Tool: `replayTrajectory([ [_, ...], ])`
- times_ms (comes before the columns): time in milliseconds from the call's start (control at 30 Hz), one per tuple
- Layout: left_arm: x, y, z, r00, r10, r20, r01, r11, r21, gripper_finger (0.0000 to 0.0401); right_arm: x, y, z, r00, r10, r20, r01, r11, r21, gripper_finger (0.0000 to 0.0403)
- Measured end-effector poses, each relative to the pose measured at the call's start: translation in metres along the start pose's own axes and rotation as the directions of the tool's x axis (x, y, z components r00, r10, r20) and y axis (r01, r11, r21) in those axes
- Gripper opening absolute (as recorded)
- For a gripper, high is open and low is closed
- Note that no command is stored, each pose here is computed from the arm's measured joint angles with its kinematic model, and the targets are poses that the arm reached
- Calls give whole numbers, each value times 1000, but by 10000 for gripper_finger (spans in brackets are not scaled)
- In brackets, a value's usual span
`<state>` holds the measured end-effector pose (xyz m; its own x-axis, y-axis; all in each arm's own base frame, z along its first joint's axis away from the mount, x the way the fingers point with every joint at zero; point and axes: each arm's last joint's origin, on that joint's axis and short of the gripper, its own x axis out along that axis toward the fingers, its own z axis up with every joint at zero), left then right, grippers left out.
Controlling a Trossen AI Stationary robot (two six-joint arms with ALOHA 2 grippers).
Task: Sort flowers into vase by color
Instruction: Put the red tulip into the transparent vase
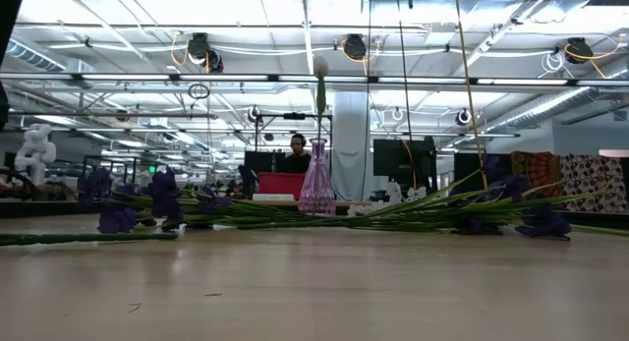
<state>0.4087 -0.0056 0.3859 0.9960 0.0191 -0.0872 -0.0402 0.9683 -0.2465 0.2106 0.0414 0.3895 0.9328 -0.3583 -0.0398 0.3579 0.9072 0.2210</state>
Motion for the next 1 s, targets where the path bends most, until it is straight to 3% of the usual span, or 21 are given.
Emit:
replayTrajectory([
  [333,0,-1,-1,999,-32,-11,32,999,-3,91,0,0,-1,1000,-6,-7,6,1000,29,4],
  [533,-6,-2,-3,995,-48,-90,47,999,-4,138,-10,-4,0,999,-15,-34,16,1000,20,2],
  [800,-37,-4,11,986,-24,-167,24,1000,-1,146,-57,-23,13,999,5,-41,-1,996,89,1],
  [1000,-48,-13,10,973,-30,-230,32,999,8,144,-87,-35,11,989,96,-115,-77,984,162,0],
])
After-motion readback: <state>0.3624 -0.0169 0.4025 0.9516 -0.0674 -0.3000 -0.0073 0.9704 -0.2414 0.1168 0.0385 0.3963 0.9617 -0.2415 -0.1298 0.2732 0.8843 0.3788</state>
